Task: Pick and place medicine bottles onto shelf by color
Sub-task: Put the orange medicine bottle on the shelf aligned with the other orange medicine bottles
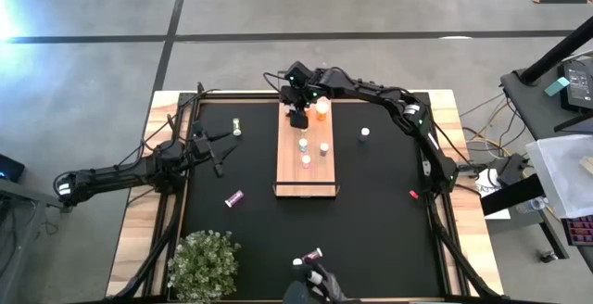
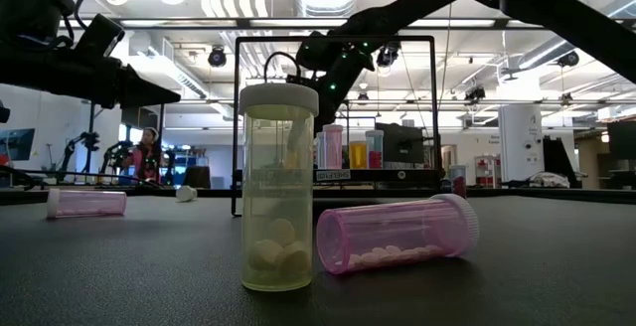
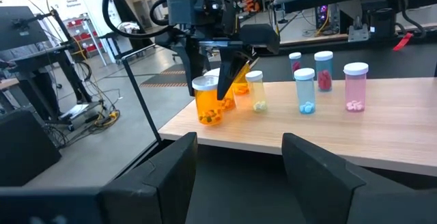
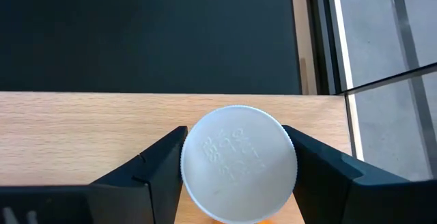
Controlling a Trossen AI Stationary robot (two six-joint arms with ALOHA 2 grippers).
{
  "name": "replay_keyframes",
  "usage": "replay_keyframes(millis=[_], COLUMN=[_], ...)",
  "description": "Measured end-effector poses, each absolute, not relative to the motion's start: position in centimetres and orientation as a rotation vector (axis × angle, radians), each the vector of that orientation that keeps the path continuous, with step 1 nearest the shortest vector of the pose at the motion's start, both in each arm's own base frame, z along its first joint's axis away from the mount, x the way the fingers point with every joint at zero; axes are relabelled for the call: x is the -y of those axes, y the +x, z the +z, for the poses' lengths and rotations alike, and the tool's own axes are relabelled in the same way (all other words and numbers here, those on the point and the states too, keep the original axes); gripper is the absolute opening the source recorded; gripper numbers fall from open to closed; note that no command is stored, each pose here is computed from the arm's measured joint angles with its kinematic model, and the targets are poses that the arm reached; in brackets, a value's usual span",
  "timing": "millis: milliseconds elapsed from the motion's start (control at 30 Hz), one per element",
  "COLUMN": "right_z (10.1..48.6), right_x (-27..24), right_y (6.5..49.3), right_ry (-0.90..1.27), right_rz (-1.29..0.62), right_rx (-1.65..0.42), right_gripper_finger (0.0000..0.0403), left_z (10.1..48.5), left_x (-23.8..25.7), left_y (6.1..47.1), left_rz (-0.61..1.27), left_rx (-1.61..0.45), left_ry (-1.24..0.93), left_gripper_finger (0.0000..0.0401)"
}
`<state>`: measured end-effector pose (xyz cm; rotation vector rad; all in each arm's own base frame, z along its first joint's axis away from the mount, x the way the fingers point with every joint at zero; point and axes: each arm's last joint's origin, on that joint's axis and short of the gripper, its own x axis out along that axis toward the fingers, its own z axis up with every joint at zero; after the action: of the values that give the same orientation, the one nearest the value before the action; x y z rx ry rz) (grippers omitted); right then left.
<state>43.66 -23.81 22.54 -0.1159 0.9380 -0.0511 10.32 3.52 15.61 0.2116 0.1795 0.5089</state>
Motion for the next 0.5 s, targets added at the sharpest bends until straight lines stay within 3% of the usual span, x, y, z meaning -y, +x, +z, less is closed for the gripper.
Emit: replay_keyframes(millis=[500], right_z=[22.39], right_x=[24.13], right_y=[43.57], right_ry=[-0.126], right_rz=[-0.055], right_rx=[-0.93], right_gripper_finger=[0.0217], left_z=[15.61], left_x=[-3.52], left_y=[10.32], left_rz=[0.509], left_rx=[-0.179], left_ry=[0.211], left_gripper_finger=[0.0199])
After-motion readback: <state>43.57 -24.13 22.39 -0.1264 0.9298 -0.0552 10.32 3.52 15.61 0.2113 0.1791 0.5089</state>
